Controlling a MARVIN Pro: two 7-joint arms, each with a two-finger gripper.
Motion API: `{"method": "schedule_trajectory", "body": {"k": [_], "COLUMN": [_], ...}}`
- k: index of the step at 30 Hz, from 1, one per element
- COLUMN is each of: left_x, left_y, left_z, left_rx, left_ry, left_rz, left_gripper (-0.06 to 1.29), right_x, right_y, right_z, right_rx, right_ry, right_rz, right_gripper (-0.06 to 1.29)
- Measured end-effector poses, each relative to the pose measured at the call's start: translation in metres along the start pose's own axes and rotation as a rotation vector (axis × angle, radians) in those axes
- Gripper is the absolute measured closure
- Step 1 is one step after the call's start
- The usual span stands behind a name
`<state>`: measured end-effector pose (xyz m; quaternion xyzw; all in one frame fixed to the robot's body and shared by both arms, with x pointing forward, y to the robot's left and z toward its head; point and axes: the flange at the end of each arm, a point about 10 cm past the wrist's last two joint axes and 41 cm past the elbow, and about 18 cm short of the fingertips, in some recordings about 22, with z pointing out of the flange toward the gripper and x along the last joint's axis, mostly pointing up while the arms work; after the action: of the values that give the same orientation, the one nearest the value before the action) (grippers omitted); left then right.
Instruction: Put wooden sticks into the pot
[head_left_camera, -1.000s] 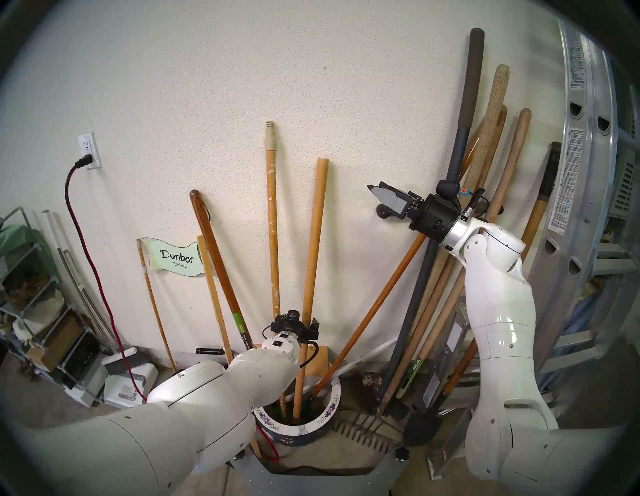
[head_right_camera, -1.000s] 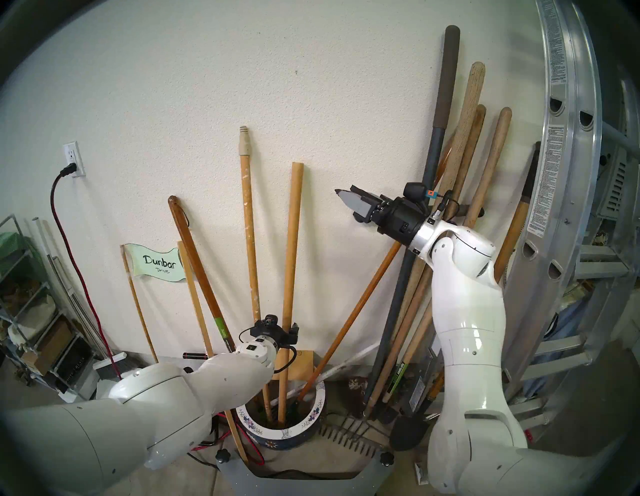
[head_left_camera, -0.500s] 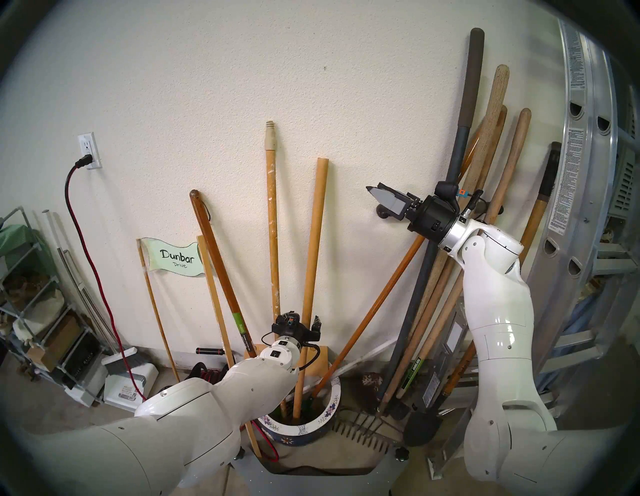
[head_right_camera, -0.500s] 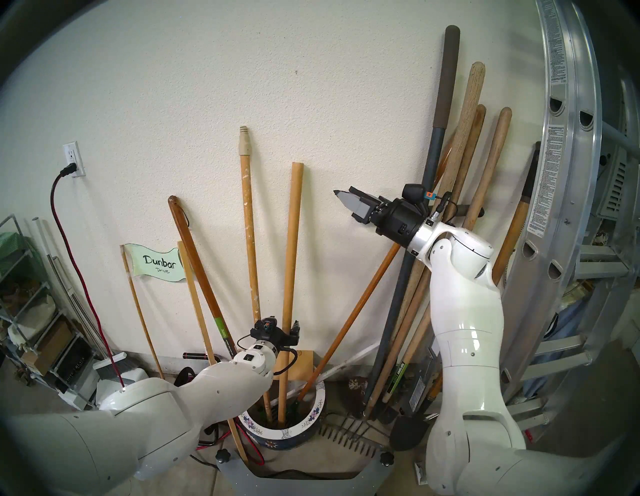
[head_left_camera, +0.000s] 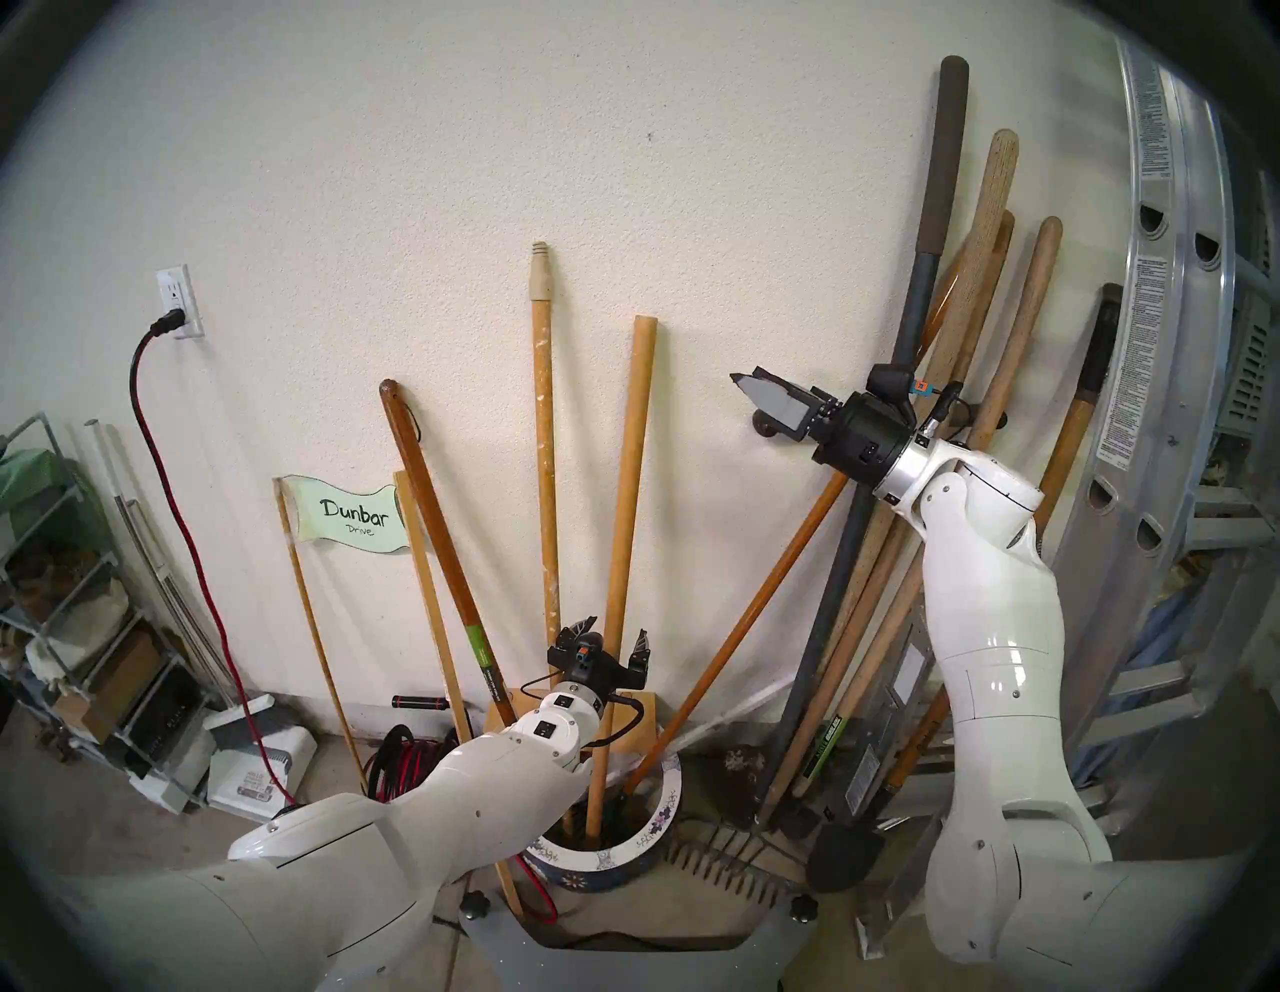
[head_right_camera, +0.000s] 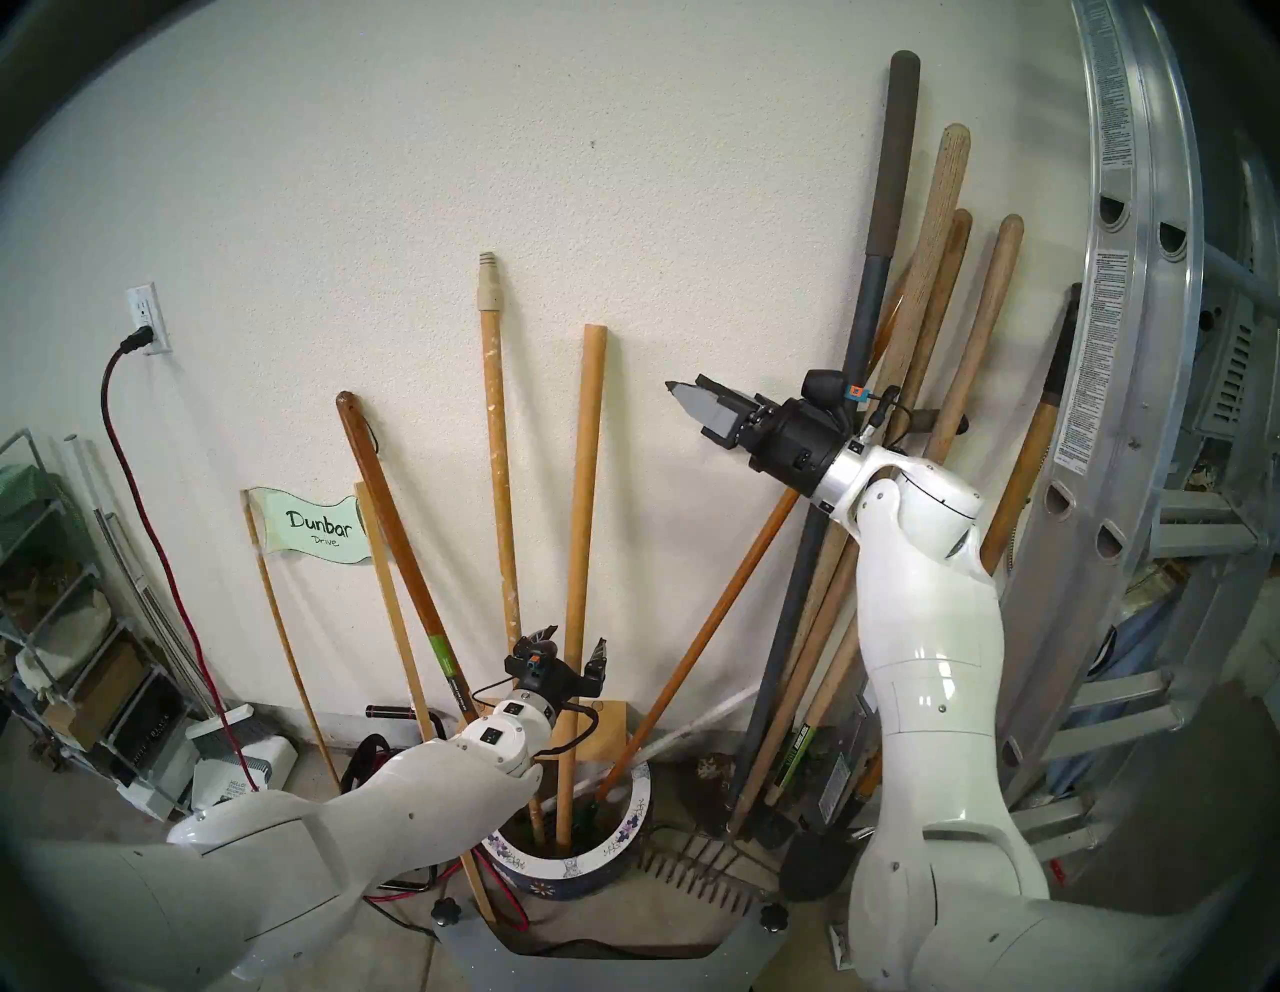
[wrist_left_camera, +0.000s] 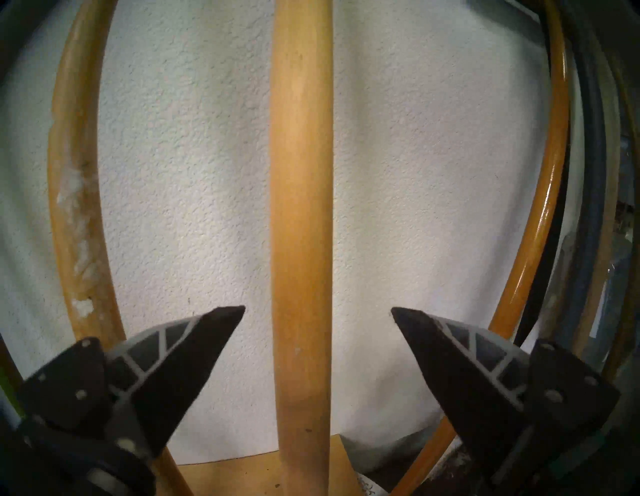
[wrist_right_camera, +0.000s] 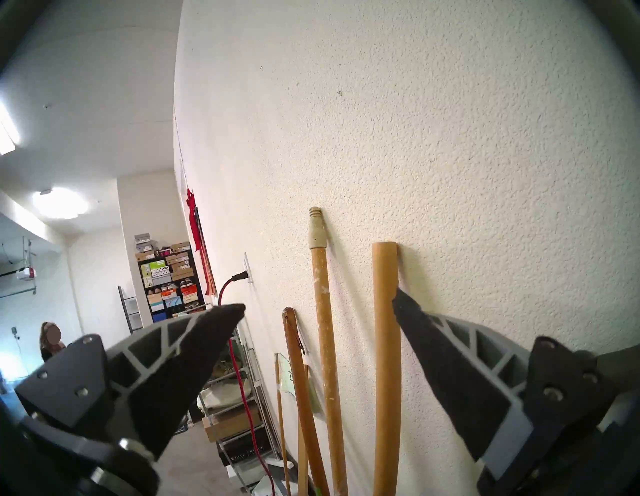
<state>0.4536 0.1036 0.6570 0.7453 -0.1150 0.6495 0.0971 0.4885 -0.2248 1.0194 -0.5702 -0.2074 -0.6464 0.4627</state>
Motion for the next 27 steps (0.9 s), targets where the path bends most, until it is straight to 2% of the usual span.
{"method": "schedule_trajectory", "body": {"k": [12, 27], "left_x": [0.01, 0.041], "left_y": [0.014, 0.004], "left_z": [-0.025, -0.059], "left_rx": [-0.083, -0.125], "left_ry": [0.109, 0.271], "left_rz": [-0.004, -0.01], "left_gripper": [0.02, 0.02], "right_x": [-0.001, -0.013], "right_y": [-0.001, 0.004], "right_z": [0.005, 0.009], "right_rx": [0.009, 0.003], "right_ry": [-0.002, -0.02], "right_rz": [0.006, 0.035], "right_gripper": [0.01, 0.01]}}
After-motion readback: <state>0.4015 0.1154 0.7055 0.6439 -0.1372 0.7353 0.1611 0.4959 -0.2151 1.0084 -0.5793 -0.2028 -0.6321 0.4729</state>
